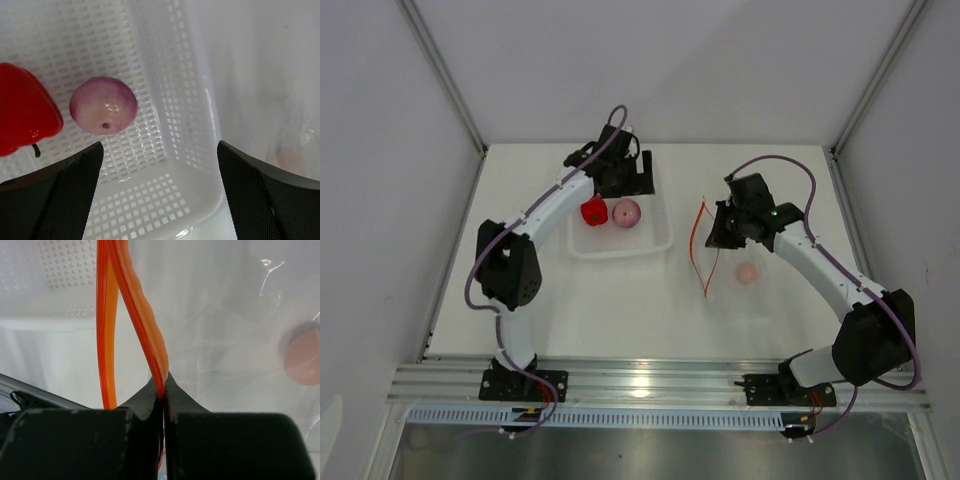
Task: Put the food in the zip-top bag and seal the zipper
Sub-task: Pick up the fake vegetable from the bin.
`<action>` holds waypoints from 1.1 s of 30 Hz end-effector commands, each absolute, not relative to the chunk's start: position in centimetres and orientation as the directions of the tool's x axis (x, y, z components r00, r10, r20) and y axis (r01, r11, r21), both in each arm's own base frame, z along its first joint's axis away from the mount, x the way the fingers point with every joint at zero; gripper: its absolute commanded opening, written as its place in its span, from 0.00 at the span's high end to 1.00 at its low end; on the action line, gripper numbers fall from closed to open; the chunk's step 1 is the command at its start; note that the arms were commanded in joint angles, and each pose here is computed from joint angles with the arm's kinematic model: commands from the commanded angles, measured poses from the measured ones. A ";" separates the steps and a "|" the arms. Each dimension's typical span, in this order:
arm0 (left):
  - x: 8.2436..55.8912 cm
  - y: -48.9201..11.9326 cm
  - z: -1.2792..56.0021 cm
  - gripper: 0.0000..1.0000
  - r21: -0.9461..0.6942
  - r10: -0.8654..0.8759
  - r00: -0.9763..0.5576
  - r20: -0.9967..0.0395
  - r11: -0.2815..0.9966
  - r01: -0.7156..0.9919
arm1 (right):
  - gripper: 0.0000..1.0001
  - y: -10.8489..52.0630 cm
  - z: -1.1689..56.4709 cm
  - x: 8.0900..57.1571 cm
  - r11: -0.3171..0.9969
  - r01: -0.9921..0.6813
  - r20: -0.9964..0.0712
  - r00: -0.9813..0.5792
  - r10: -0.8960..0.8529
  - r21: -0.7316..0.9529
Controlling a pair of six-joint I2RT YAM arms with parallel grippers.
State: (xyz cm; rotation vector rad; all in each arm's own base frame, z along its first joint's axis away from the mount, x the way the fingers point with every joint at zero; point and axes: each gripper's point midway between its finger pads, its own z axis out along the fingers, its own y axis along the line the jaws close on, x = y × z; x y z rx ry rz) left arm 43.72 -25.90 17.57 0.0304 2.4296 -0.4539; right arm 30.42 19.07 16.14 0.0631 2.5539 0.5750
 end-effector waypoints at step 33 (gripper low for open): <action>51.4 -23.0 11.6 0.04 -0.322 -0.115 -0.859 -0.499 0.945 0.060 | 1.00 19.8 14.2 32.7 0.878 -0.120 -0.507 -0.849 0.152 0.463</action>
